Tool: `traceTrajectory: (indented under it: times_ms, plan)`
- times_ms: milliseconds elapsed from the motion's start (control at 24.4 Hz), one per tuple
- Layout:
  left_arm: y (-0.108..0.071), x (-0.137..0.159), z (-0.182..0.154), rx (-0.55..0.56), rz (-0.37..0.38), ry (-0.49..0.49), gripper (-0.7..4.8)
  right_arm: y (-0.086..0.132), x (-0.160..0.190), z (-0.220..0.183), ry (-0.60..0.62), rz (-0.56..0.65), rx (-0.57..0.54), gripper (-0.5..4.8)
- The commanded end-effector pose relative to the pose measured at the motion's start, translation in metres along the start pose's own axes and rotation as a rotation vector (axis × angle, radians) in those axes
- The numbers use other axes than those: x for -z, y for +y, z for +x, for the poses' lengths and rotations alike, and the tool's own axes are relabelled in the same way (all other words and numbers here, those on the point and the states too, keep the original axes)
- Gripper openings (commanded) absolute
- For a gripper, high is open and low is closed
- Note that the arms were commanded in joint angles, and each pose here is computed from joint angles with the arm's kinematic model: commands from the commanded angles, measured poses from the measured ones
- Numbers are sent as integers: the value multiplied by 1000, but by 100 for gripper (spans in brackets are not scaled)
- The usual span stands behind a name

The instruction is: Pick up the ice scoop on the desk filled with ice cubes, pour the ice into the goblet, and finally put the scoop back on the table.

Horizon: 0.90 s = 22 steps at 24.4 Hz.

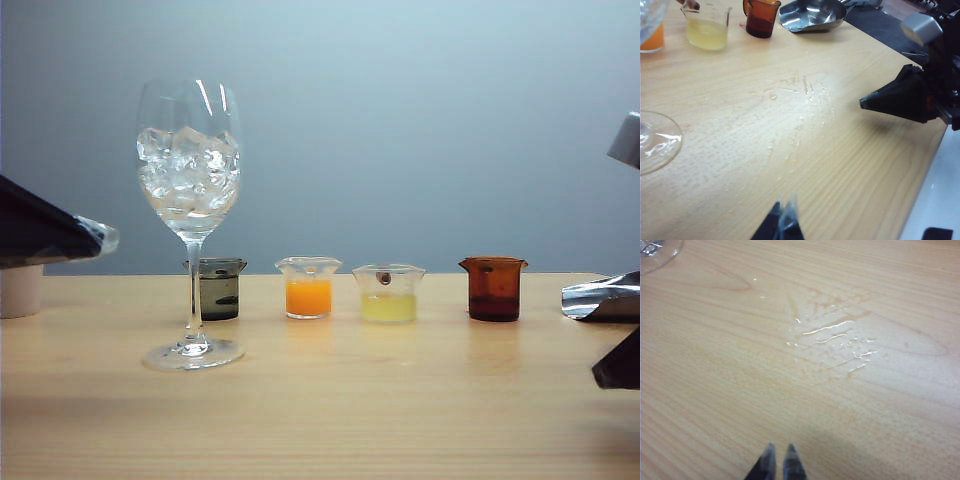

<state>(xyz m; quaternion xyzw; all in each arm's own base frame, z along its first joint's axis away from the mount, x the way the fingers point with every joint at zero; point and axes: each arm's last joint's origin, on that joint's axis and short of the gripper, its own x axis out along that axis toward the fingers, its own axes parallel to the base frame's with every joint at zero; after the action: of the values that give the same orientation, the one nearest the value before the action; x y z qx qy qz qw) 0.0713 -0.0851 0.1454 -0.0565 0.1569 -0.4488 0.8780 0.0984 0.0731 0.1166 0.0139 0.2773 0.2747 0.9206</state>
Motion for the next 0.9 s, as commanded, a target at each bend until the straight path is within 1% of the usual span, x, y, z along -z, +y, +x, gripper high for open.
traceTrajectory:
  times_ms: [41, 82, 164, 246, 369, 452, 534, 616, 698, 821, 903]
  plan:
    - [7, -7, -5, -38, -8, -71, -5, 1, -1, -6, -49, -11, 25, 33]
    - [13, -10, -8, -77, -16, -105, -5, 1, -2, -11, -83, -6, 5, 33]
    - [27, -16, -17, -215, -32, -181, -5, -1, -8, -19, -177, 9, 10, 33]
    - [37, -18, -23, -304, -41, -225, -5, -4, -13, -26, -262, 24, 20, 33]
    - [52, -21, -37, -514, -60, -299, -5, -9, -21, -36, -399, 46, 53, 33]
    - [59, -23, -46, -641, -64, -350, -5, -15, -26, -45, -500, 63, 107, 33]
    - [63, -25, -53, -733, -63, -393, -5, -20, -30, -47, -554, 78, 165, 33]
    - [64, -26, -59, -787, -56, -426, -5, -26, -33, -50, -585, 91, 217, 32]
    - [67, -25, -61, -848, -65, -435, -5, -31, -33, -52, -602, 107, 280, 32]
    - [67, -25, -62, -856, -67, -436, -5, -40, -32, -55, -605, 133, 369, 32]
    - [67, -25, -62, -858, -67, -436, -5, -50, -30, -60, -618, 165, 483, 33]
